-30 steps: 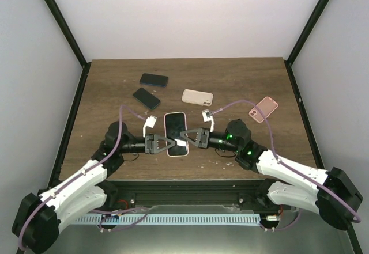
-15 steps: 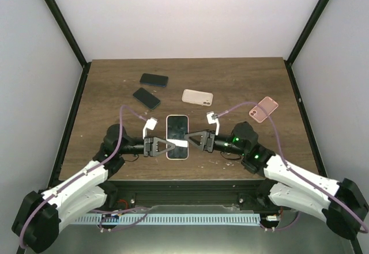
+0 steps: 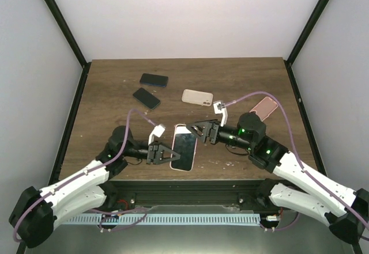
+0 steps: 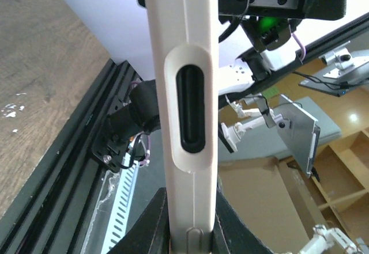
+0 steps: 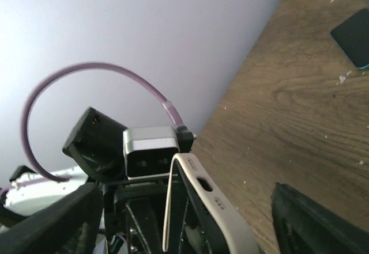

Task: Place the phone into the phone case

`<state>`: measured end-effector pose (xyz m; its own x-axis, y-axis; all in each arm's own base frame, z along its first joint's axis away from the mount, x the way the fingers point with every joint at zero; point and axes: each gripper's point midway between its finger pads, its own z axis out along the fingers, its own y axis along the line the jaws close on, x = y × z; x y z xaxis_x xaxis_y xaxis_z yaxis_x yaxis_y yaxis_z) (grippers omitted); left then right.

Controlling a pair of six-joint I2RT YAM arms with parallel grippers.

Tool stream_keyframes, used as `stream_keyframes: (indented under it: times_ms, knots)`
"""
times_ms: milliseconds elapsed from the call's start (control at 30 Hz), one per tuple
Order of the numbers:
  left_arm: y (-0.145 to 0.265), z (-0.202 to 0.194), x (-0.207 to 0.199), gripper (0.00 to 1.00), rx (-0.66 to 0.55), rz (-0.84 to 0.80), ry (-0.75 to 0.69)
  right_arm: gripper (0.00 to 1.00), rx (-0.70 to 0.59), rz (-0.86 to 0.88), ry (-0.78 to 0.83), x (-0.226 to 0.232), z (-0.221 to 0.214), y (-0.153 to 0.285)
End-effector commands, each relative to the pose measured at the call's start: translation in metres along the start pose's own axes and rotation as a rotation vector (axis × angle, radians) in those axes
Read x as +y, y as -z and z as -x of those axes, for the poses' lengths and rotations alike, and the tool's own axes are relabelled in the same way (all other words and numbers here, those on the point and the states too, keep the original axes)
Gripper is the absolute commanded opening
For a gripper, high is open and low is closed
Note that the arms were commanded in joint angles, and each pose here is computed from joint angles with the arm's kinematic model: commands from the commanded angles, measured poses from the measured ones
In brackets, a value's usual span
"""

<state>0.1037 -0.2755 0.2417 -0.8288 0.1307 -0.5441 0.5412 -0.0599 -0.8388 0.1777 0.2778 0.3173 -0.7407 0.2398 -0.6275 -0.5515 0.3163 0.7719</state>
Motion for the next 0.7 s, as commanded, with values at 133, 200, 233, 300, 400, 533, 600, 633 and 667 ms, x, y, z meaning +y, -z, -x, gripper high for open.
stream_keyframes:
  times_ms: [133, 200, 233, 300, 400, 533, 600, 633, 667]
  knots:
    - [-0.006, 0.021, -0.037, 0.0, -0.009, -0.089, -0.164, 0.58, 0.032, 0.152, -0.012, 0.032, -0.002, 0.007]
    - [-0.007, 0.023, -0.039, 0.0, -0.009, -0.093, -0.169, 0.49, 0.03, 0.158, -0.021, 0.03, -0.006, 0.012]
    - [-0.007, 0.024, -0.041, 0.0, -0.01, -0.094, -0.174, 0.45, 0.03, 0.162, -0.018, 0.029, -0.008, 0.014]
    - [-0.007, 0.026, -0.041, 0.0, -0.01, -0.089, -0.179, 0.41, 0.04, 0.154, -0.01, 0.027, -0.013, 0.018]
    - [-0.008, 0.028, -0.044, 0.0, -0.007, -0.092, -0.189, 0.4, 0.054, 0.127, -0.016, 0.023, -0.017, 0.022]
    - [-0.007, 0.026, -0.043, 0.0, -0.005, -0.085, -0.194, 0.26, 0.038, 0.128, -0.024, 0.024, -0.018, 0.033]
    - [-0.007, 0.025, -0.041, 0.0, -0.003, -0.078, -0.183, 0.03, 0.025, 0.112, -0.038, 0.021, -0.018, 0.036]
    - [-0.007, 0.025, -0.042, 0.0, 0.001, -0.08, -0.18, 0.01, 0.018, 0.112, -0.041, 0.021, -0.018, 0.037]
    - [-0.007, 0.025, -0.042, 0.0, 0.002, -0.08, -0.181, 0.01, 0.009, 0.119, -0.039, 0.023, -0.016, 0.038]
